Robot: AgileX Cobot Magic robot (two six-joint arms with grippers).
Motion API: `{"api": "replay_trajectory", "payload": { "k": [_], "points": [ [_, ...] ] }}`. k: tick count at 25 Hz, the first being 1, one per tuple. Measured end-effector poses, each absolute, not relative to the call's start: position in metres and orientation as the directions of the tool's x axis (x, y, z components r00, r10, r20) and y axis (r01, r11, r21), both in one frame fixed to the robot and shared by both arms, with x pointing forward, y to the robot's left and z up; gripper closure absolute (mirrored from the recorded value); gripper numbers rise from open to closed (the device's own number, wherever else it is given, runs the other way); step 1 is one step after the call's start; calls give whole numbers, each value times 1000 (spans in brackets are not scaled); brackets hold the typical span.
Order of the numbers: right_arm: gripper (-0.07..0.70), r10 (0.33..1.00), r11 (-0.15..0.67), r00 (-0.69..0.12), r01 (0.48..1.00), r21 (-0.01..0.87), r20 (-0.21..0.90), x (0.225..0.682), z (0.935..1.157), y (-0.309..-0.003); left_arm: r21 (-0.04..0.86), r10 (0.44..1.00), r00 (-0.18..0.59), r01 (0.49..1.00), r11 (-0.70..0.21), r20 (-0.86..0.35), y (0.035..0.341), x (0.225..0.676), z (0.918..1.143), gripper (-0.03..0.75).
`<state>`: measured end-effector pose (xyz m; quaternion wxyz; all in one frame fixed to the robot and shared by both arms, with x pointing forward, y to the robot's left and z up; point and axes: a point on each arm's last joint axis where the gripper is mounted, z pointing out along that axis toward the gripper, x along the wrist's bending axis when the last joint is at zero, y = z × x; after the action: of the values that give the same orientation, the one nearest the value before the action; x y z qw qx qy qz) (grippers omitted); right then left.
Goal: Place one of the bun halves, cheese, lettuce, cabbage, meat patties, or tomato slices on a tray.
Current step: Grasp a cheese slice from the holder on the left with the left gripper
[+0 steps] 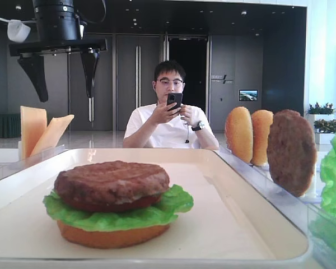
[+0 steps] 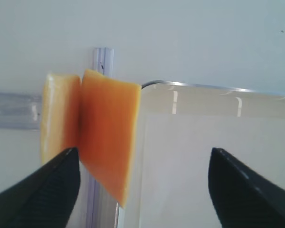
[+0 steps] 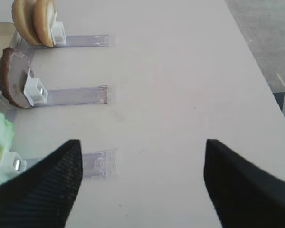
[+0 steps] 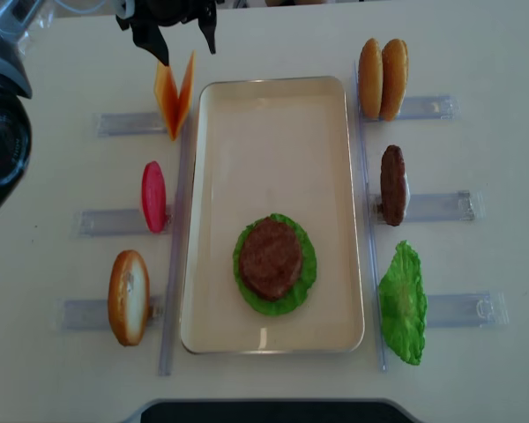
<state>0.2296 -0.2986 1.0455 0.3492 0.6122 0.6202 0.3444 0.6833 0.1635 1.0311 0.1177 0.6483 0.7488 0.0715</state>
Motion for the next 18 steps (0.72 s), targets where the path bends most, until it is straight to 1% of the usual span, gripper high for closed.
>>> {"api": "replay_trajectory", "payload": {
  "k": [11, 14, 18],
  "points": [
    [97, 1000, 13, -7, 519, 855, -12, 230, 1046, -299, 255, 988, -132, 955, 149, -83, 163, 684, 1029, 71],
    [97, 1000, 13, -7, 519, 855, -12, 230, 1046, -299, 242, 988, -133, 959, 148, -77, 163, 686, 1022, 71],
    [97, 1000, 13, -7, 519, 855, -12, 230, 1046, -299, 202, 988, -138, 968, 151, -76, 160, 689, 1004, 71]
  ]
}}
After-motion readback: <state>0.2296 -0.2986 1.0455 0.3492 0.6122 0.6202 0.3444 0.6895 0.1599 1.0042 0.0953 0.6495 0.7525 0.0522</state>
